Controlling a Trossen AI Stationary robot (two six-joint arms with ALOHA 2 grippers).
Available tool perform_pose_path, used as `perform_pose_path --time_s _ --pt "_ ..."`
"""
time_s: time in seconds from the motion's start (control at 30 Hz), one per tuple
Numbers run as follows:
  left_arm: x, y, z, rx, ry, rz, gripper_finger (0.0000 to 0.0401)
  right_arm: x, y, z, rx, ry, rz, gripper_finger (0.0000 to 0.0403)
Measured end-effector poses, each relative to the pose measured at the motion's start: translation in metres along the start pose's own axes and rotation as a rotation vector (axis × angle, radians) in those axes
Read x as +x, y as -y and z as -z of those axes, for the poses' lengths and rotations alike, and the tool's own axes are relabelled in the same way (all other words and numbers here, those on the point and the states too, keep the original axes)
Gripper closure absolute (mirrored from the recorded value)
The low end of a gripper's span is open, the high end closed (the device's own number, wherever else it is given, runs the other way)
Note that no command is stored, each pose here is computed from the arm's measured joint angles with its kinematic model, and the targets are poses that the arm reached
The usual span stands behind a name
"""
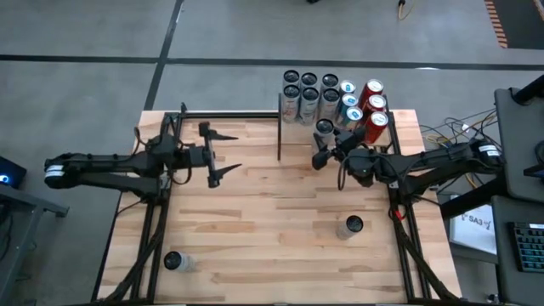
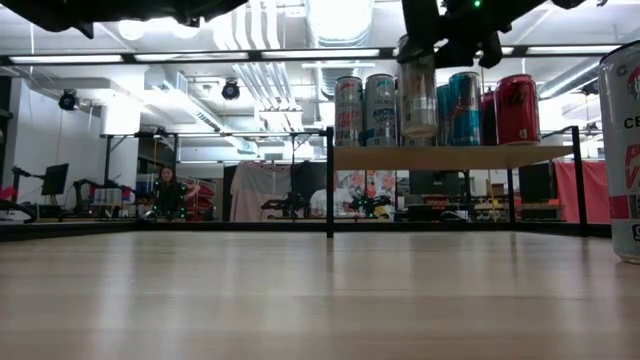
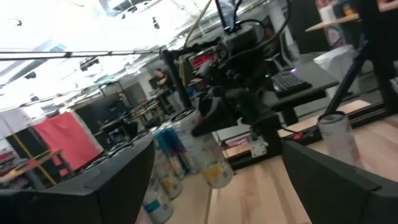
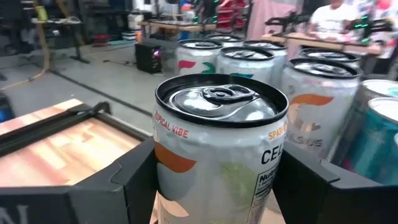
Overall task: Place canned beverage on shelf
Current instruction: Put the white yellow soda can on the shelf aligned with the other white yellow soda cans
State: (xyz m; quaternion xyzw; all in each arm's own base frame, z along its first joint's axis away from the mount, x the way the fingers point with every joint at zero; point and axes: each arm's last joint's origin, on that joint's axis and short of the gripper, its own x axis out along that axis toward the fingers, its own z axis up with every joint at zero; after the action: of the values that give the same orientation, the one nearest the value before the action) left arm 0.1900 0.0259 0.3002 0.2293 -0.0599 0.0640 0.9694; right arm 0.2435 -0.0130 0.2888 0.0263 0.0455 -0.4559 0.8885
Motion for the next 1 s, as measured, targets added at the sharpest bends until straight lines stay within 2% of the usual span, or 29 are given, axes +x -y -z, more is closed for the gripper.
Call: perform_pose_path --time_s 0.5,1.0 --pt "0.0 -0.003 0.003 0.013 -0.06 -0.114 0.0063 0.025 0.005 0.003 0.003 0.047 0.208 0.0164" --pt "0.001 -0.004 0.003 0.021 -0.068 -0.128 0.0063 0.031 0.011 0.004 0.035 0.055 0.297 0.0164"
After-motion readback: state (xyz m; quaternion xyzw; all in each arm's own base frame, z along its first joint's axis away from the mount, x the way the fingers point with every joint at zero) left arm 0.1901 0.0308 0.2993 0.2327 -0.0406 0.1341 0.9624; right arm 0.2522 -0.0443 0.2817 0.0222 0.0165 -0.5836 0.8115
